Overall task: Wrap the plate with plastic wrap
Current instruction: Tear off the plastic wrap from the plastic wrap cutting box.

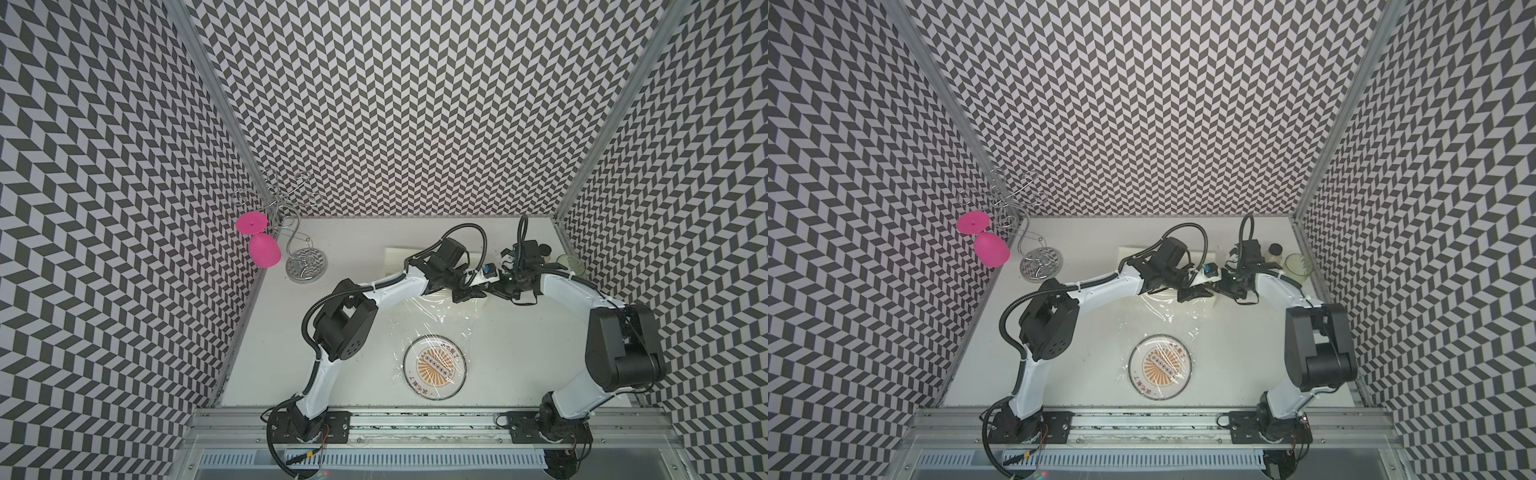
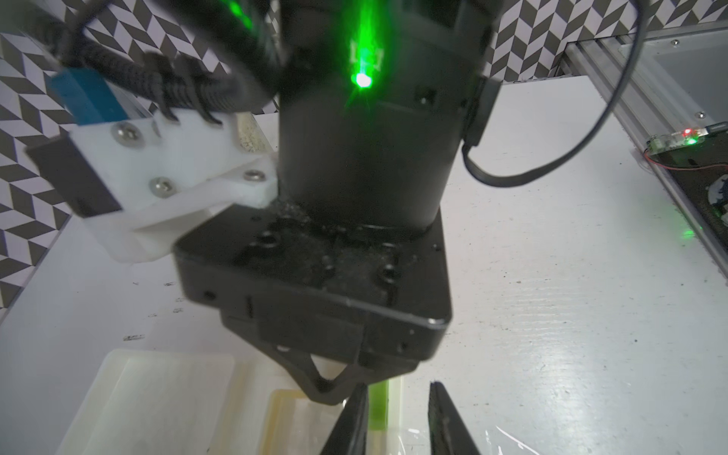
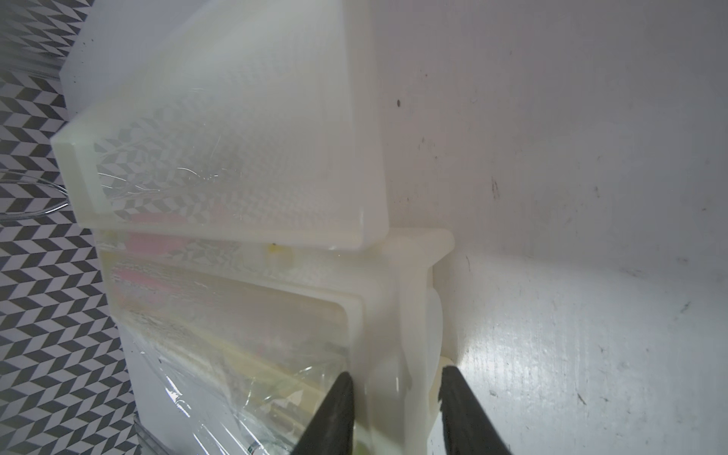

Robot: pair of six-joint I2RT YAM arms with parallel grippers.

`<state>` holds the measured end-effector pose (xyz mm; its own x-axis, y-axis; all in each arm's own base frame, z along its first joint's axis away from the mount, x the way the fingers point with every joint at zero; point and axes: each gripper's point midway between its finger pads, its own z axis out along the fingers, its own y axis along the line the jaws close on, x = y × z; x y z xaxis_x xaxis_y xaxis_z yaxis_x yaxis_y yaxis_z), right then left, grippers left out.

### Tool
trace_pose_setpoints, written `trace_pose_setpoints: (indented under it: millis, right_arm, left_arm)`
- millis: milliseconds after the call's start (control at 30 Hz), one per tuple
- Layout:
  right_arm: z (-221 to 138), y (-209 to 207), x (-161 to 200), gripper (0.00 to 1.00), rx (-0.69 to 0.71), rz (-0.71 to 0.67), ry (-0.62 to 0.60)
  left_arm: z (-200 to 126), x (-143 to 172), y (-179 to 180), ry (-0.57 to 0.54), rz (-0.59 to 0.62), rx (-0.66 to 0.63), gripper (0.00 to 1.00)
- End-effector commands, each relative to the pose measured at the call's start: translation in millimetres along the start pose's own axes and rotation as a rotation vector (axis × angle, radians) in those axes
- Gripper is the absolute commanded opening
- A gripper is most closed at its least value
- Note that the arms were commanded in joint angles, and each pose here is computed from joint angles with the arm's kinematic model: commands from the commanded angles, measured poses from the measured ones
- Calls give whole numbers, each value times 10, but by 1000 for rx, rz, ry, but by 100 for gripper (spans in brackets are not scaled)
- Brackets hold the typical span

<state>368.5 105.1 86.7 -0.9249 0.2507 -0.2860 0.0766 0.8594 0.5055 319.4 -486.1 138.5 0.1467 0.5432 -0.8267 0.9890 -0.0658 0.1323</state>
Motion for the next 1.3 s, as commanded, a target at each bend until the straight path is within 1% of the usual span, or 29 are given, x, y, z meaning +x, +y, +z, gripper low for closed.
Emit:
trace_pose_setpoints:
  millis: [0,233,400,567,767,867,1133,1267]
  right_arm:
    - [52,-60,-51,35,5,-15,-11]
    - [103,-65,-34,31,-10,-10,6]
    - [123,-69,-22,30,-13,-4,13]
    - [125,-77,-17,29,-10,-2,14]
    - [134,-87,-6,29,-13,2,17]
    - [131,-95,-12,28,-7,2,15]
    - [120,-116,-3,28,7,0,15]
    - [112,-145,-10,28,27,1,12]
  left_arm:
    - [94,0,-26,-4,19,30,28]
    - [125,145,6,23,3,32,25]
    - [155,205,-13,34,-7,32,25]
    - [247,321,1,72,-11,10,22]
    - [252,416,43,88,-41,-14,22]
    - [275,440,49,98,-35,-23,20]
    - [287,557,32,213,24,-77,20]
    - [228,578,38,247,16,-95,22]
